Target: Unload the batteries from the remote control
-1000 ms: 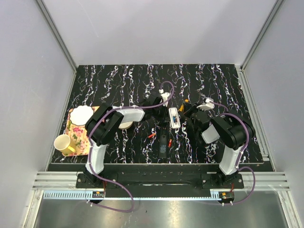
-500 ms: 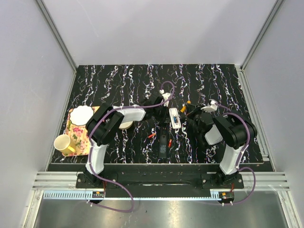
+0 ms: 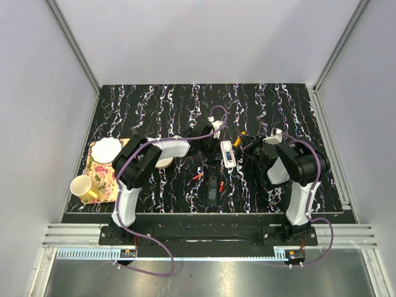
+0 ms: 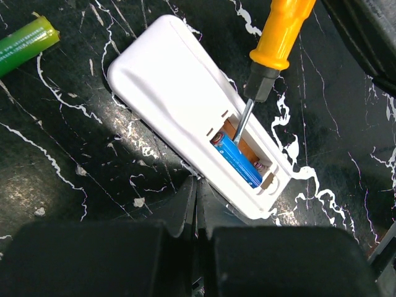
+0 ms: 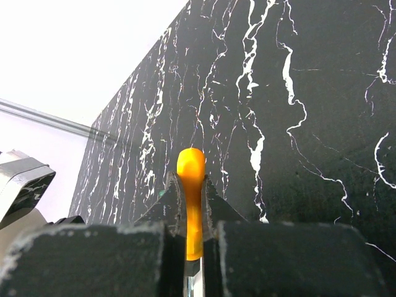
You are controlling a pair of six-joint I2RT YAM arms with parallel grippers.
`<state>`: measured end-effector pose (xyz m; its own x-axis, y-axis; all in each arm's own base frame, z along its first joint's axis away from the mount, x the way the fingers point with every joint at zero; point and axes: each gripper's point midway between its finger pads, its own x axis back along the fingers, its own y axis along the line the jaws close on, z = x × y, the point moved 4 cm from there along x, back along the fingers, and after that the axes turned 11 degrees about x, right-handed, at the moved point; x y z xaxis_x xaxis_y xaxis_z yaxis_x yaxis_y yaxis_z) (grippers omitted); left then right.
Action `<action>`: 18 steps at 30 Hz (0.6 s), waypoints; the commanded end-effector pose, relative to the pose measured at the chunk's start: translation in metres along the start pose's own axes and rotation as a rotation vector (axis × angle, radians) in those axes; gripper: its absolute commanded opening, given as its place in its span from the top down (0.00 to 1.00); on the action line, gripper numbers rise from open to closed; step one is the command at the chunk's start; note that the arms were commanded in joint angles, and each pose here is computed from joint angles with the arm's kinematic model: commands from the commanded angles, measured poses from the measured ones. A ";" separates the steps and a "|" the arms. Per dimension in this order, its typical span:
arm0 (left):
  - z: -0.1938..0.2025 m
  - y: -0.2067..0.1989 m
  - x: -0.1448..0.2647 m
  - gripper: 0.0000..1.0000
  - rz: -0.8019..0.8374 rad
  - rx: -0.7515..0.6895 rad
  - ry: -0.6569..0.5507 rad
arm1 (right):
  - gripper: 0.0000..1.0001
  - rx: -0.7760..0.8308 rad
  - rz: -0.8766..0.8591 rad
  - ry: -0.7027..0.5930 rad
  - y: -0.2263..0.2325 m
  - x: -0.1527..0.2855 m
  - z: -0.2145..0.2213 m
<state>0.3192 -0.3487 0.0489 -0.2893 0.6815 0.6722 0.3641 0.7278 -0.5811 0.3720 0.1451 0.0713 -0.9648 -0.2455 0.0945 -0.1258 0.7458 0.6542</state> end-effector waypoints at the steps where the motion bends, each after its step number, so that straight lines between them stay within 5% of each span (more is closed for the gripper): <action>1: 0.002 -0.015 -0.014 1.00 0.060 -0.022 0.023 | 1.00 -0.037 -0.174 0.010 0.032 0.006 0.001; 18: -0.004 -0.012 -0.017 1.00 0.047 -0.037 0.015 | 1.00 -0.208 -0.185 0.131 0.011 -0.006 0.016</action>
<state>0.3216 -0.3506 0.0491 -0.2763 0.6733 0.6858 0.3649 0.7337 -0.5732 0.3831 0.1442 0.0535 -0.9396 -0.3126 0.1393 -0.0933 0.6257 0.7745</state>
